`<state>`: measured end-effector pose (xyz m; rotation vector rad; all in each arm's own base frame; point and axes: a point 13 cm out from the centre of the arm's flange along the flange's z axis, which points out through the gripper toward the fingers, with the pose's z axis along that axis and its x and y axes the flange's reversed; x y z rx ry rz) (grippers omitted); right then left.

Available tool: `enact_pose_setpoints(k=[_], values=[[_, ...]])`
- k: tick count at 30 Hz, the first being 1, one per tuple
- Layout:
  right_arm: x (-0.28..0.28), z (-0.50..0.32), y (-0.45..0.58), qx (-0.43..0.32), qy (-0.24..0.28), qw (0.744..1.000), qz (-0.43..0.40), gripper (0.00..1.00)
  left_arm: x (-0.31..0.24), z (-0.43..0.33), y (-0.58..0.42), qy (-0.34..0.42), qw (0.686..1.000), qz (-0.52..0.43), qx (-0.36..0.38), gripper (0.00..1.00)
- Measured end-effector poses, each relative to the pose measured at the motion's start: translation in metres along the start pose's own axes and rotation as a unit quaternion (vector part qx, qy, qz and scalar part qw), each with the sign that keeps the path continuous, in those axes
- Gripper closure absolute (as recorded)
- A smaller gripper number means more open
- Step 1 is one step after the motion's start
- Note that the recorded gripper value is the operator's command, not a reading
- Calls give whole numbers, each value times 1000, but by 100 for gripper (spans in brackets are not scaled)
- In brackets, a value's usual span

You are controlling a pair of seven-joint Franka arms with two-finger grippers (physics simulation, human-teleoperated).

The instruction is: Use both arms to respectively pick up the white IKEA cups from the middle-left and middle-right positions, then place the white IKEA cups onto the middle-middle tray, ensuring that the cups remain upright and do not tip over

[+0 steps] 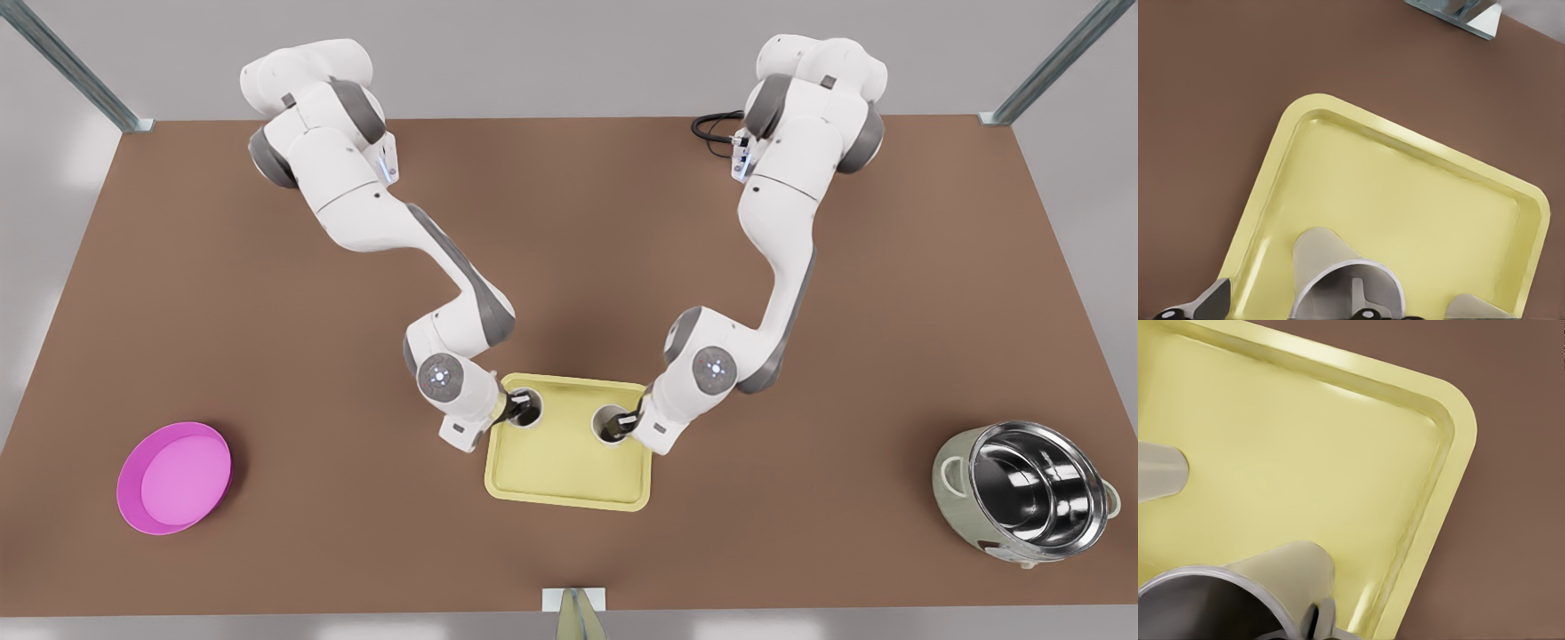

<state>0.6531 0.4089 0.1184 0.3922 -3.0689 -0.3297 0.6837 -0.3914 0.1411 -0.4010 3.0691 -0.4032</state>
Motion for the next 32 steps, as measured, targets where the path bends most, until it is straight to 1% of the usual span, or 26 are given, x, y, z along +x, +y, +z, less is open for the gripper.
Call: enact_pose_setpoints(k=[2, 3, 4, 6, 8, 9, 11, 14, 17, 19, 21, 23, 25, 27, 29, 30, 32], values=[[0, 5, -1, 6, -2, 1000, 22, 79, -7, -38, -2, -9, 1000, -6, -1, 0], [0, 6, -2, 8, -3, 999, 32, 60, -18, -82, 2, -18, 1000, -13, -1, 0], [0, 8, -3, 12, -3, 999, 41, 0, -33, -141, 14, -31, 999, -21, -5, 0], [0, 9, -6, 20, -5, 998, 61, 0, -54, -229, 48, -43, 998, -36, -35, 0], [0, 9, -10, 32, -9, 996, 80, 0, -65, -300, 118, -39, 994, -62, -80, 0], [-1, 8, -11, 34, -10, 995, 91, 0, -60, -336, 144, -39, 992, -68, -97, 0], [-2, 4, -11, 31, -14, 993, 110, 0, -21, -377, 190, -19, 988, -60, -139, 0], [-5, -22, 1, 18, -24, 991, 129, 0, 8, -398, 212, 8, 986, -24, -167, 0], [-3, -97, 9, 9, -34, 990, 140, 0, 24, -403, 222, 37, 983, 9, -182, 0], [-4, -125, -52, 10, -13, 983, 182, 0, 30, -402, 227, 54, 980, 28, -188, 0], [7, -137, -147, 29, 20, 973, 227, 0, 33, -399, 228, 65, 978, 48, -191, 0], [24, -157, -226, 76, 38, 967, 240, 0, 34, -387, 230, 84, 975, 64, -193, 0], [39, -232, -283, 117, 16, 963, 243, 0, 38, -382, 231, 100, 973, 80, -194, 0], [75, -328, -282, 149, -17, 963, 226, 0, 43, -383, 227, 108, 971, 97, -192, 0], [112, -390, -279, 161, -28, 962, 218, 0, 45, -384, 228, 115, 969, 108, -191, 0], [129, -412, -274, 160, -30, 963, 215, 0, 46, -384, 230, 117, 968, 113, -191, 0], [156, -428, -266, 157, -16, 966, 203, 0, 46, -385, 232, 121, 967, 121, -191, 0]])
